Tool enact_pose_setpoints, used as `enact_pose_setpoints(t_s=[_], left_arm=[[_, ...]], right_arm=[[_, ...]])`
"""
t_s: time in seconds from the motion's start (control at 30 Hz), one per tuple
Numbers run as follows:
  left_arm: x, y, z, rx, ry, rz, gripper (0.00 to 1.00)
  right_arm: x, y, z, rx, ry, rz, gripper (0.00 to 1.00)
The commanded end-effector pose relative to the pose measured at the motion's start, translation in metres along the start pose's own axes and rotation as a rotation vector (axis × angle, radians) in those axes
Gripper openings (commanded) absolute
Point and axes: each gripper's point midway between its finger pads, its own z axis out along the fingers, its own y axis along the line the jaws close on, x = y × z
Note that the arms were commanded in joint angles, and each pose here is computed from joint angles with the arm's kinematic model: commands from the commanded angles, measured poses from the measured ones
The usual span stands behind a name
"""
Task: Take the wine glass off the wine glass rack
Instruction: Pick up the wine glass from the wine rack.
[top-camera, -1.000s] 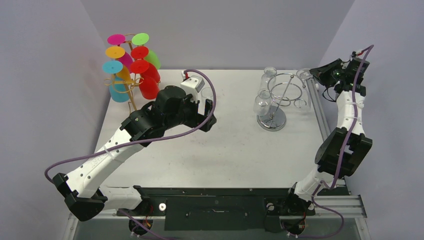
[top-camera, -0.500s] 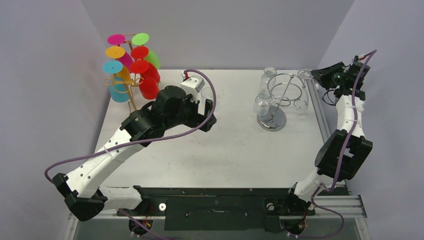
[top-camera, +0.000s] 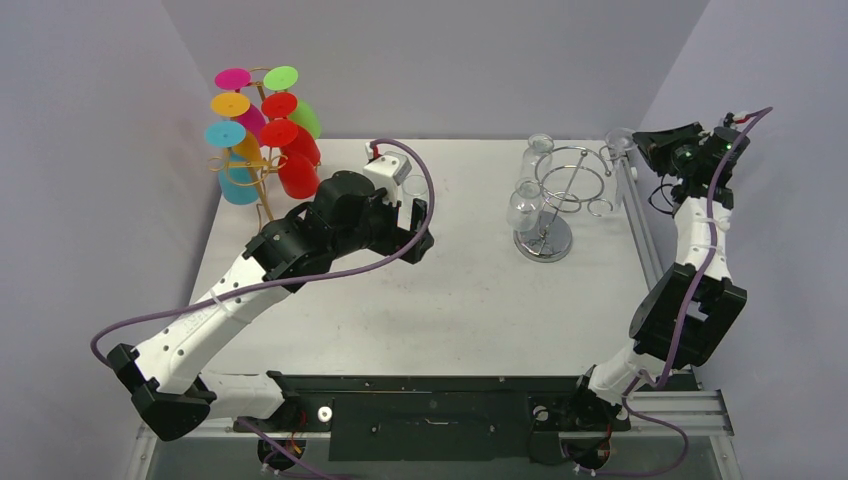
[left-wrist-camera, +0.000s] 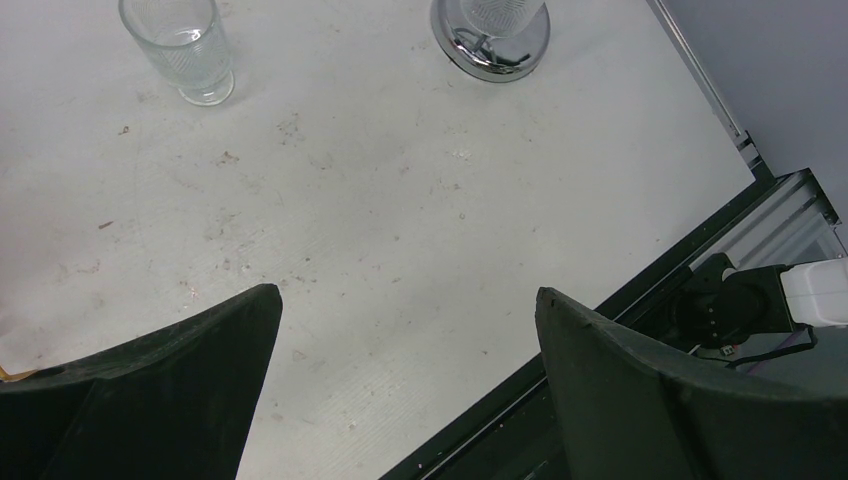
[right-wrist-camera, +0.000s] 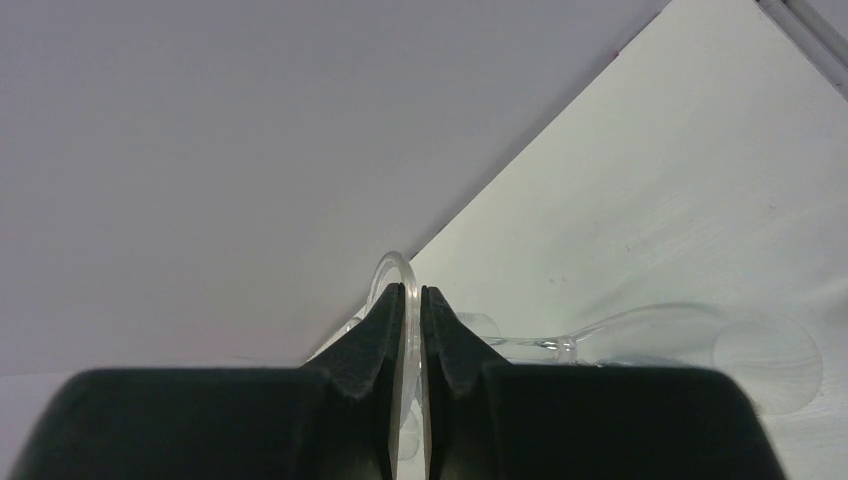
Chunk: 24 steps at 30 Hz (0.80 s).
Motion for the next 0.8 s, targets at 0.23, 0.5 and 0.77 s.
enact_pose_setpoints(t_s=[0.23, 0.5, 0.77], left_arm=[[-0.013, -0.007, -0.006, 0.021, -0.037, -0.013, 0.96], [-0.017, -0.01, -0.008, 0.03, -0.055, -0.043, 0.96], [-0.024, -0.016, -0.005, 0.057, -0.091, -0.086, 0.96]], right_arm=[[-0.043, 0.041, -0.013, -0.104, -0.163, -0.032, 0.0], [-0.067, 0.051, -0.042, -0.014, -0.248, -0.059, 0.0], [-0.064, 0.056, -0.097, 0.109, -0.239, -0.078, 0.0]])
